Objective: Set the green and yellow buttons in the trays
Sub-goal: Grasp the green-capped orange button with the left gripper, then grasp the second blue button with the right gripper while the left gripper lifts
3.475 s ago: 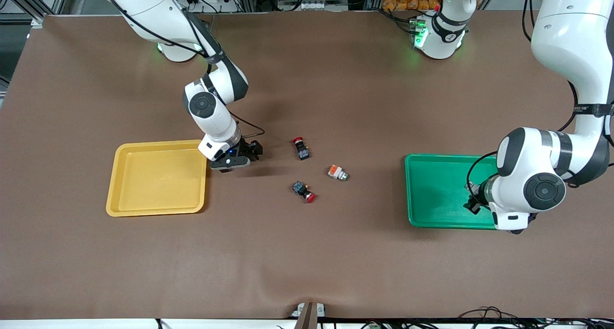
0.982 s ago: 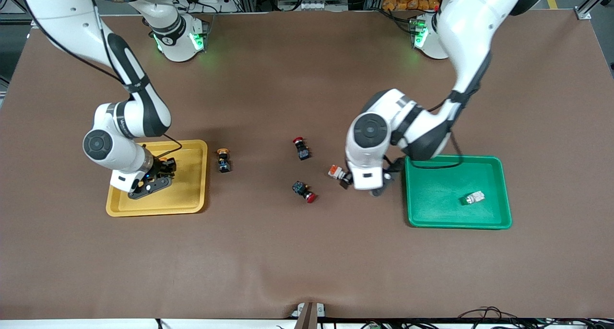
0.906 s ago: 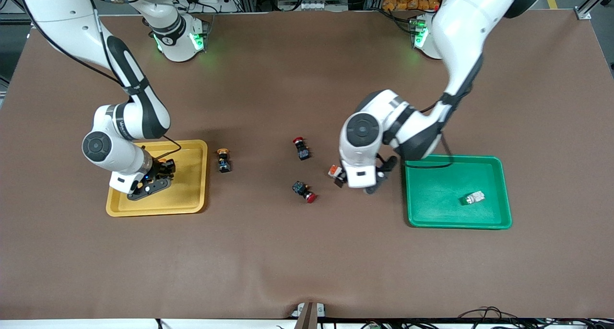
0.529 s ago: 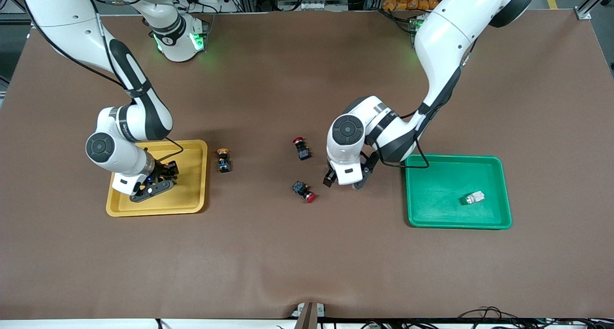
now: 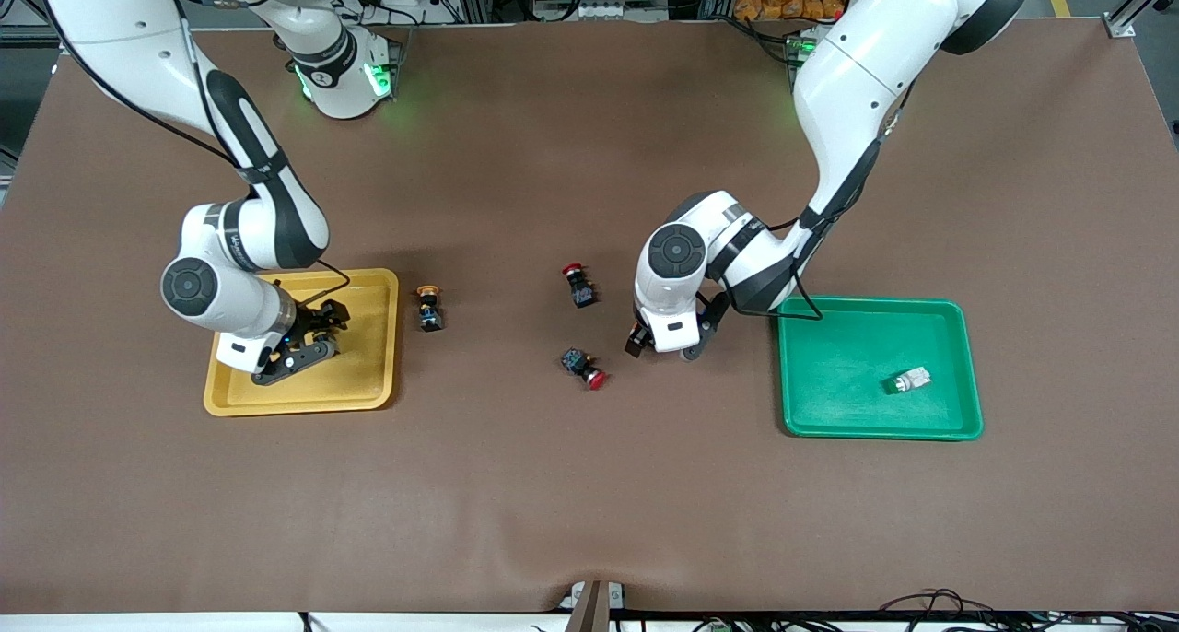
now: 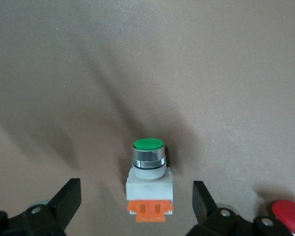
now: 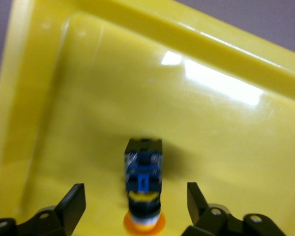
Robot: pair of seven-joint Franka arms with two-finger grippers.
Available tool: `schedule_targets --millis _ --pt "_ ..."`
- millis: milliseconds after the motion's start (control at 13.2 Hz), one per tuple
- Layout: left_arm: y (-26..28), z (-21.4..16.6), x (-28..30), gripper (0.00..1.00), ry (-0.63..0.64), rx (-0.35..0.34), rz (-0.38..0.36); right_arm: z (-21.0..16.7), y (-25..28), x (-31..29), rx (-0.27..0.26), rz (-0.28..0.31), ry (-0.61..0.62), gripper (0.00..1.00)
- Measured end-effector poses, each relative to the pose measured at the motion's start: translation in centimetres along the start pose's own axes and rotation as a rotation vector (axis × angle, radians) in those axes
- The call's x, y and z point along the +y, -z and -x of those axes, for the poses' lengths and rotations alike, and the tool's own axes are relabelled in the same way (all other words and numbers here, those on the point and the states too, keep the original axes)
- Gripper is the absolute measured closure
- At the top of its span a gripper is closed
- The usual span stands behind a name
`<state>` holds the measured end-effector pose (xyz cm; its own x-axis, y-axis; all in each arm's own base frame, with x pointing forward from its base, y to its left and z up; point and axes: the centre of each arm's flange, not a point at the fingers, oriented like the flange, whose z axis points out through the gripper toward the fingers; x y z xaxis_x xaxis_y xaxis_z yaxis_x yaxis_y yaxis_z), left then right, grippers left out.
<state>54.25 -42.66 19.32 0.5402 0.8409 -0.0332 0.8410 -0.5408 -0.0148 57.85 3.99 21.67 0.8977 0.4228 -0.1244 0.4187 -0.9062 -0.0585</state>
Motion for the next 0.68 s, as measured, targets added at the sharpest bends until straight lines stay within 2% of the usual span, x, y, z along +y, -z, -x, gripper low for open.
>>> schedule_targets --millis 151,378,529,680 --pt "-0.8 -0.3 0.0 0.00 0.004 -0.003 0.005 -0.1 3.1 -1.2 -0.011 -0.040 -0.018 0.07" --pt "-1.8 0.0 -0.1 0.00 -0.006 0.005 0.002 -0.9 6.3 -5.2 -0.023 -0.054 -0.102 0.07" --pt "-2.3 0.5 -0.2 0.18 -0.013 0.013 0.005 -2.0 6.2 -9.6 -0.015 -0.078 -0.169 0.07" --pt "-1.9 0.7 0.2 0.44 -0.016 0.014 0.022 -3.0 4.9 -13.5 0.023 -0.093 -0.195 0.07"
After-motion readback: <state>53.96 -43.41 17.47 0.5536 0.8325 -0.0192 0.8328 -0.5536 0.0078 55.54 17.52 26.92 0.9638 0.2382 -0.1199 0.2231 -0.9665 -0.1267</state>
